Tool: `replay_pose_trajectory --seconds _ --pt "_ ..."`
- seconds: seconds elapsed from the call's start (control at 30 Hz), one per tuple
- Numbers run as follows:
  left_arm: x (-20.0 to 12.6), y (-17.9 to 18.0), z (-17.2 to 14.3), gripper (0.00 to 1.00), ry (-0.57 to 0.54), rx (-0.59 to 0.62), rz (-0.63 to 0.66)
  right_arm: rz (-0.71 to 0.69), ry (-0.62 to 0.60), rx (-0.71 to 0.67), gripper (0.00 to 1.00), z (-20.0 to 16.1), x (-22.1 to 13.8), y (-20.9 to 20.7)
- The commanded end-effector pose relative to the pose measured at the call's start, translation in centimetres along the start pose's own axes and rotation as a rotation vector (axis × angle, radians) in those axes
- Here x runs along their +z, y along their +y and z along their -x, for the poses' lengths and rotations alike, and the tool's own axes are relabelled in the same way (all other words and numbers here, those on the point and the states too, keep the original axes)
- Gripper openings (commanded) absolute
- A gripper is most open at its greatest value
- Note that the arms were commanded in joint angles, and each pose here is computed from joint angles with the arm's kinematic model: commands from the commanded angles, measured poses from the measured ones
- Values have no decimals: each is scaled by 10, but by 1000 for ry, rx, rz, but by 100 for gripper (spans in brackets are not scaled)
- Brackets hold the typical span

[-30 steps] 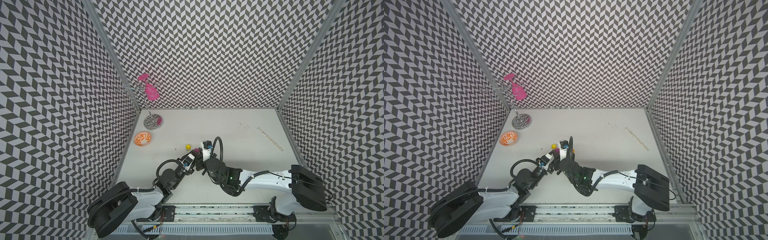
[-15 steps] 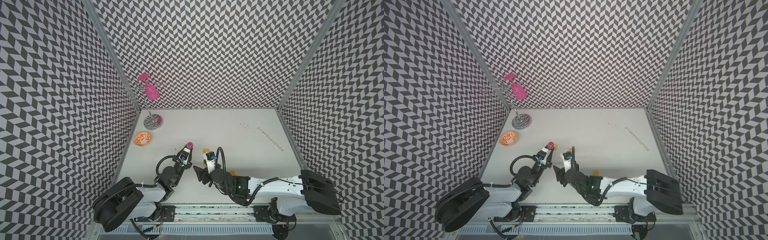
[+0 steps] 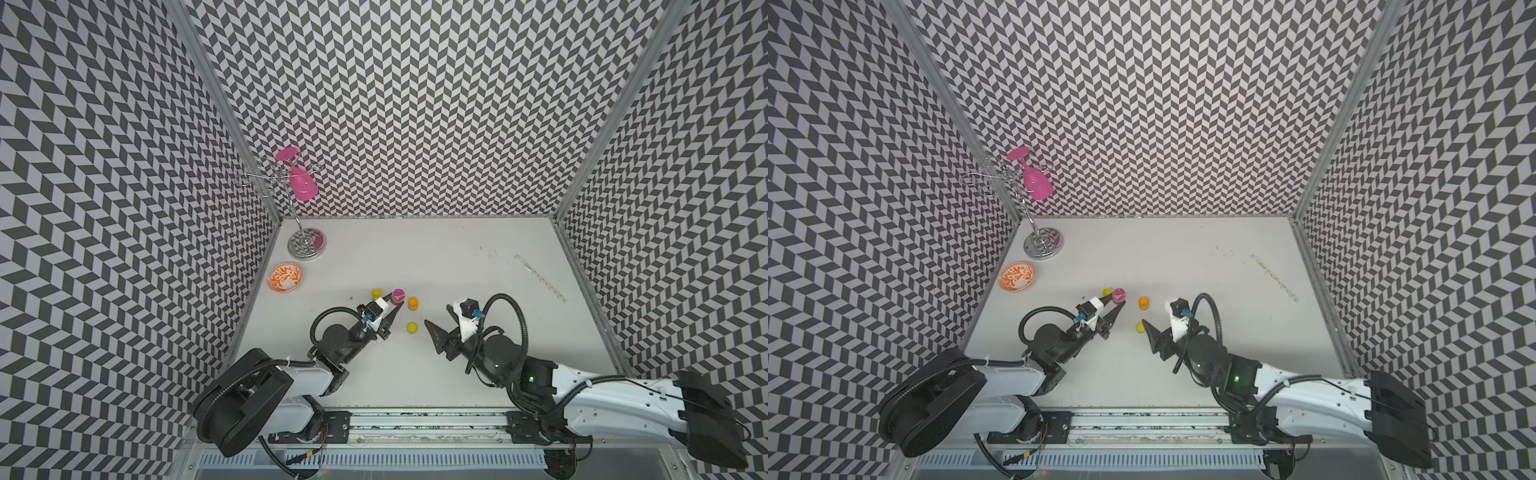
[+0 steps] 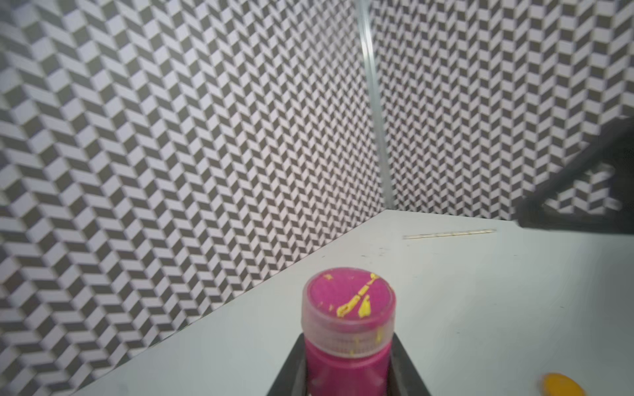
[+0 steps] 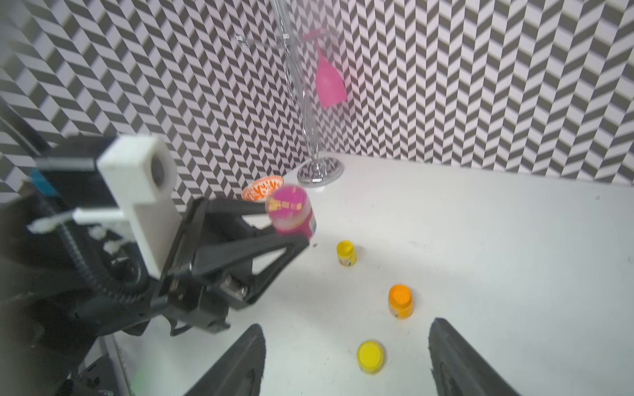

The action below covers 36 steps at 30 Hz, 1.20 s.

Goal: Close the paint jar lid
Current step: Screw the lid onto the paint jar.

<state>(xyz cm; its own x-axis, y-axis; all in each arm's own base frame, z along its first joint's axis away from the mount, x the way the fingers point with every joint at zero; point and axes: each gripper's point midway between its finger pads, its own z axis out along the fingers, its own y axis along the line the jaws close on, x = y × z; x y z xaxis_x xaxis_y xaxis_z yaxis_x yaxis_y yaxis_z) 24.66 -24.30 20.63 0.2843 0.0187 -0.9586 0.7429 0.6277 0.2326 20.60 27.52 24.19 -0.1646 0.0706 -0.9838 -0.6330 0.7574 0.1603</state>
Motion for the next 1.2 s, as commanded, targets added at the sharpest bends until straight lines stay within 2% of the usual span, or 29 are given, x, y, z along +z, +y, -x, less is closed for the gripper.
replay_pose_trajectory --seconds 0.0,0.1,0.27,0.47,0.7,1.03,1.17 --pt "-6 -59 25 30 -140 -12 -370 278 -148 -203 76 35 -17 30" --pt "-17 -84 34 30 -202 -35 -547 474 -183 -349 74 34 -36 56" --pt "-26 -100 39 30 -236 -77 -686 574 -169 -451 70 23 -43 69" --pt "-25 -99 39 30 -243 -83 -681 660 -98 -485 65 4 -33 81" --pt "-23 -97 39 30 -235 -74 -661 652 -50 -468 62 -10 -20 78" --pt "-23 -97 40 30 -236 -75 -662 648 -37 -434 53 -10 -13 73" --pt "-22 -97 40 30 -234 -75 -660 642 -25 -427 42 -11 -10 71"
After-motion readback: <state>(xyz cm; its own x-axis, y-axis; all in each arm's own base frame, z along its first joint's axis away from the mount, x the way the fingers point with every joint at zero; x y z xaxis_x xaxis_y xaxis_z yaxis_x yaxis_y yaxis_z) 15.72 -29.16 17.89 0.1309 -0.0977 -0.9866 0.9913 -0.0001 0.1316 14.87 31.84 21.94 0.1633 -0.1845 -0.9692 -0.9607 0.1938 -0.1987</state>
